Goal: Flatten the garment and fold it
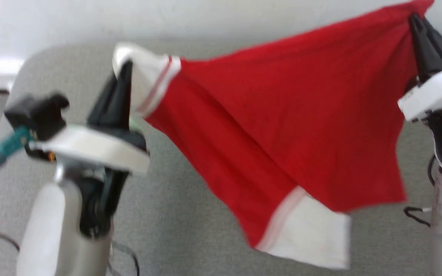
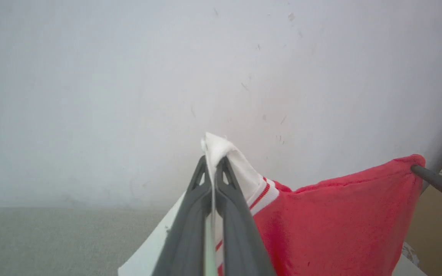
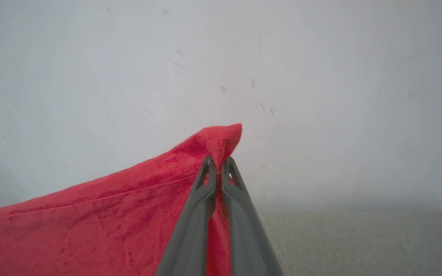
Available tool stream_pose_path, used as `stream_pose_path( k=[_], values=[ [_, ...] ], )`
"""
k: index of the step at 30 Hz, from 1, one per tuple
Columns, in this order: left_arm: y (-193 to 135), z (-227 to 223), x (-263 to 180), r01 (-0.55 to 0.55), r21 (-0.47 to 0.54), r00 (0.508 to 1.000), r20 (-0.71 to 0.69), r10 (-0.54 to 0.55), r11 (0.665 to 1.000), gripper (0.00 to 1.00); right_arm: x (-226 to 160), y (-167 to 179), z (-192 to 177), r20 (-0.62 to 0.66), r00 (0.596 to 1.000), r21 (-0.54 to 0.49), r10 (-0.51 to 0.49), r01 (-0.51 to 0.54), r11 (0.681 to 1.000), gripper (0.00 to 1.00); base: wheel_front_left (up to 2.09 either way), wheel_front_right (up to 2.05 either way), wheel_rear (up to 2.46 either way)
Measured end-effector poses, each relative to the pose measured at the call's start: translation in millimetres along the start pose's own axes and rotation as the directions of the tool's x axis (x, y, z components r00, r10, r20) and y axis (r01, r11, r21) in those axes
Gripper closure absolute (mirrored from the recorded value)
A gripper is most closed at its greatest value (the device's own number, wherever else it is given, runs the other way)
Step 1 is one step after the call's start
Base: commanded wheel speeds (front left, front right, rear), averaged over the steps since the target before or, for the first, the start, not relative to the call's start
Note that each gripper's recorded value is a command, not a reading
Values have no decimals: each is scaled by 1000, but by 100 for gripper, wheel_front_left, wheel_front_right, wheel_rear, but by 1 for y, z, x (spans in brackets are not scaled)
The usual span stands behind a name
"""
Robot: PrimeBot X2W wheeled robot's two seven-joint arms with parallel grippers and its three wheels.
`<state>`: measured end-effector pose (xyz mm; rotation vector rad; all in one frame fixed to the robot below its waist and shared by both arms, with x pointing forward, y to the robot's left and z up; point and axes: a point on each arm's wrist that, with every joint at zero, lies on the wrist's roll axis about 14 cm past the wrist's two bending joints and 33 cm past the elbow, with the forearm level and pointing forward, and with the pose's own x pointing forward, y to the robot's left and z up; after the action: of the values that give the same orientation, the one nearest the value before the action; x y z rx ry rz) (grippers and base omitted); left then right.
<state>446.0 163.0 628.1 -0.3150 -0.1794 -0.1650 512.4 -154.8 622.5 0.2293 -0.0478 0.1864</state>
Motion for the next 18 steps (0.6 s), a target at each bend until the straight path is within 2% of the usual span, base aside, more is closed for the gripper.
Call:
stream_pose_path(
  k=[7,14,18],
  values=[
    [-32,73,29,65,120,986,143,-83,991,100,-13,27,71,144,988,-35,52,-47,998,100,0,0,0],
    [-54,128,55,84,206,973,195,-125,975,100,-20,35,128,222,973,-63,55,-42,997,100,0,0,0],
    [-65,144,72,94,219,971,196,-138,971,100,-16,31,145,233,972,-87,37,-17,996,100,0,0,0]
  ],
)
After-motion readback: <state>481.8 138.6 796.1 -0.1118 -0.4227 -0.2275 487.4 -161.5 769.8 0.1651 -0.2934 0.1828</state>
